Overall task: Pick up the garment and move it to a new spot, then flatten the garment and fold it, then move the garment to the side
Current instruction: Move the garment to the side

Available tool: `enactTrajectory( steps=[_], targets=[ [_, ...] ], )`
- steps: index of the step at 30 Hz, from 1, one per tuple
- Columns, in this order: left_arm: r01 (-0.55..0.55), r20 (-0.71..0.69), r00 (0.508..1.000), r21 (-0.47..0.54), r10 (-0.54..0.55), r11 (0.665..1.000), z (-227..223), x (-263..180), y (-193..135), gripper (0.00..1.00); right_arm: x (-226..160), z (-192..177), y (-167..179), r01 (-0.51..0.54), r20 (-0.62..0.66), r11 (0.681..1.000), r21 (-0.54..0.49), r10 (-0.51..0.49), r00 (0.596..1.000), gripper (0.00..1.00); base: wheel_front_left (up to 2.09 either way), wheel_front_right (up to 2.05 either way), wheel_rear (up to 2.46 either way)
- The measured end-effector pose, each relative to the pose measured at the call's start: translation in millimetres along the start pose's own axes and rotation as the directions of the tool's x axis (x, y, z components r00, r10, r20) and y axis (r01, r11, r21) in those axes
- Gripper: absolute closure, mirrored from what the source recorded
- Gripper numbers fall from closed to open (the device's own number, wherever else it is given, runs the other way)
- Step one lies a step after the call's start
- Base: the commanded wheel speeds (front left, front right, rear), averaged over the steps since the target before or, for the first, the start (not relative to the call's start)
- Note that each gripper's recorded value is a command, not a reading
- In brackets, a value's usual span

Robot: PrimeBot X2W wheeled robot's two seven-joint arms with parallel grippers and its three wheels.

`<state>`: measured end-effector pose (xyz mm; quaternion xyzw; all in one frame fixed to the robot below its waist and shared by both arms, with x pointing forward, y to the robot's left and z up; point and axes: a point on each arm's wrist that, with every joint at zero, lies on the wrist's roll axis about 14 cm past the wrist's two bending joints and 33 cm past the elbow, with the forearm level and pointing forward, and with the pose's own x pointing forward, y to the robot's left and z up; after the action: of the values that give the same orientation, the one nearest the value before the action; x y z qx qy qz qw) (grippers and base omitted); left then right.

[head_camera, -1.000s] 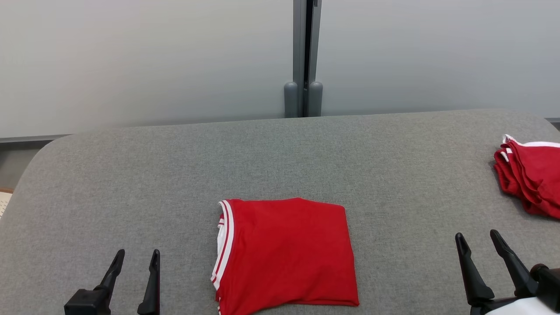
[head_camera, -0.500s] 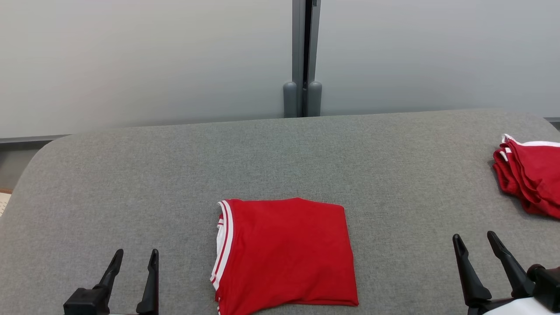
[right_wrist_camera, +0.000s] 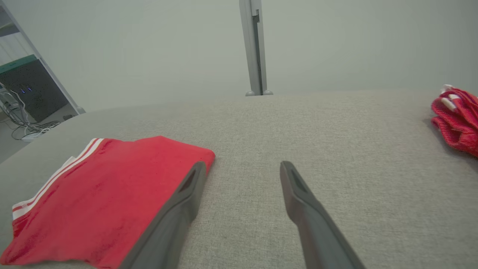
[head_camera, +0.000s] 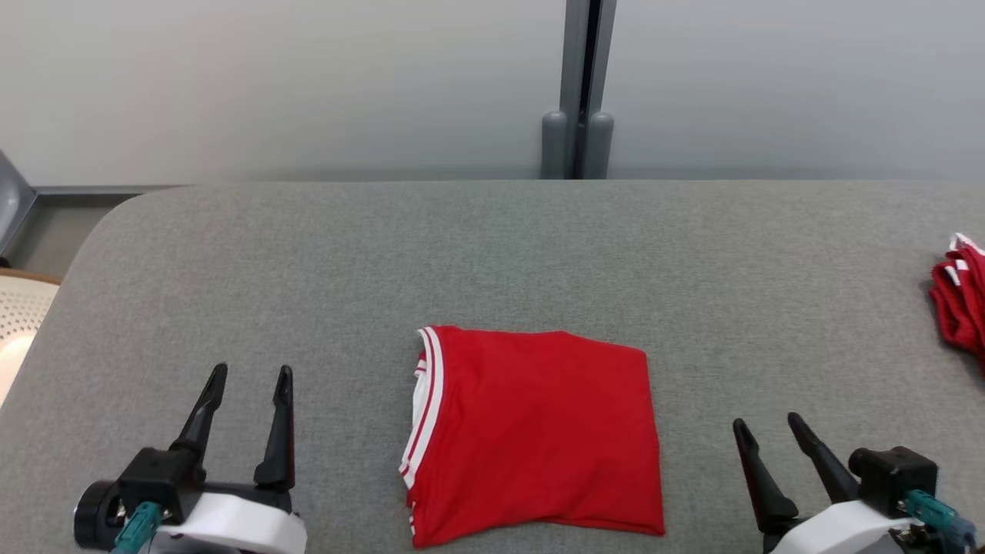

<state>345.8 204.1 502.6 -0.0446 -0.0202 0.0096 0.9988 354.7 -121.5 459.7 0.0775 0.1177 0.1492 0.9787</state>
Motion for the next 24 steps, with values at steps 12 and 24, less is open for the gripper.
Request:
enactTrajectory(
  steps=[12, 24],
  targets=[
    [-0.073, 0.024, 0.997, -0.019, 0.074, 0.997, 3, 16, 13, 0.0, 70, -81, 65, -0.164, -0.246, 0.98, 0.11, 0.186, 0.951, 0.0, 0.0, 0.0, 0.0],
    [-0.061, 0.027, 0.998, -0.012, 0.061, 0.998, 1, 26, 7, 0.0, 77, -92, 78, -0.225, -0.272, 0.969, 0.103, 0.244, 0.931, 1.0, 0.0, 0.0, 0.0]
  ],
)
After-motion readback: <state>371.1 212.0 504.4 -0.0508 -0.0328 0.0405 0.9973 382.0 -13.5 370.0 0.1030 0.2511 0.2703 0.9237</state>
